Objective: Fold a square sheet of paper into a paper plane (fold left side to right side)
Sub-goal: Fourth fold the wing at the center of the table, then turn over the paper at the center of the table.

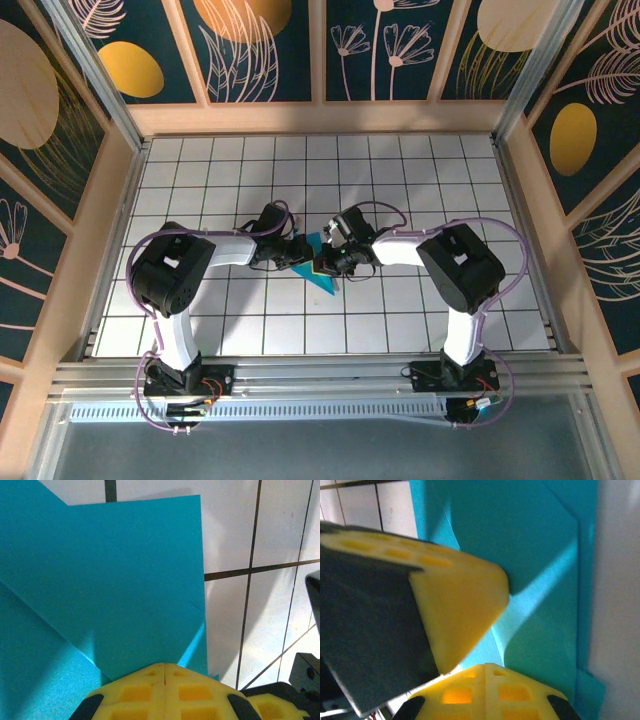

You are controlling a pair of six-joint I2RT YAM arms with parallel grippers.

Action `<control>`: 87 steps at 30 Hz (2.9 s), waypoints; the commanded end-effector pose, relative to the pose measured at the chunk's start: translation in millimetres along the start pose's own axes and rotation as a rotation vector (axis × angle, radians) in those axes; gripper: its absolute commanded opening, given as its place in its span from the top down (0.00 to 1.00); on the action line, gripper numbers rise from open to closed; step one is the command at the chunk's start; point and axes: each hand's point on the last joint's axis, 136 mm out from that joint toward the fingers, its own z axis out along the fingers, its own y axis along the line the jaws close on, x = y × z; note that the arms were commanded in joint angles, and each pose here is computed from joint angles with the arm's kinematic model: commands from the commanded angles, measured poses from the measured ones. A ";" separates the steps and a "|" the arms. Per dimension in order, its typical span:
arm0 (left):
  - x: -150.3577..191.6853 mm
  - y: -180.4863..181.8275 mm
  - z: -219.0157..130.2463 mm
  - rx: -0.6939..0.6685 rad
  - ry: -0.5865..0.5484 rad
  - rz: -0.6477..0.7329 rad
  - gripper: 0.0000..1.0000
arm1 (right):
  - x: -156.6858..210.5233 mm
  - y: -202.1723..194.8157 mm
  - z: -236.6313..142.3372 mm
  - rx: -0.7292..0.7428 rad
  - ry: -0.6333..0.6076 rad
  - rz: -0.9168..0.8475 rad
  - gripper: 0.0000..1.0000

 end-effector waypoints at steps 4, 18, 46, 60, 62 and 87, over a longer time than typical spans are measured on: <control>14.8 52.0 4.7 -0.174 0.024 -0.064 1.00 | -4.8 -12.2 7.2 0.025 -0.003 0.019 1.00; 12.0 51.4 4.4 -0.180 0.017 -0.061 1.00 | 92.2 -51.2 -17.3 0.086 0.168 0.129 1.00; -55.2 -32.2 -116.9 -0.114 -0.429 0.115 0.54 | -51.7 4.6 -42.6 -0.061 -0.116 -0.241 0.54; -46.6 -18.1 -134.6 -0.160 -0.480 0.105 0.50 | -54.0 3.8 -16.5 -0.147 -0.057 -0.249 0.64; -47.7 -20.6 -135.3 -0.149 -0.481 0.100 0.48 | -54.1 4.9 -17.3 -0.151 -0.059 -0.250 0.67; -50.4 -131.9 -226.6 0.574 -0.522 0.227 0.31 | -83.6 106.6 -161.9 -0.459 -0.450 -0.414 1.00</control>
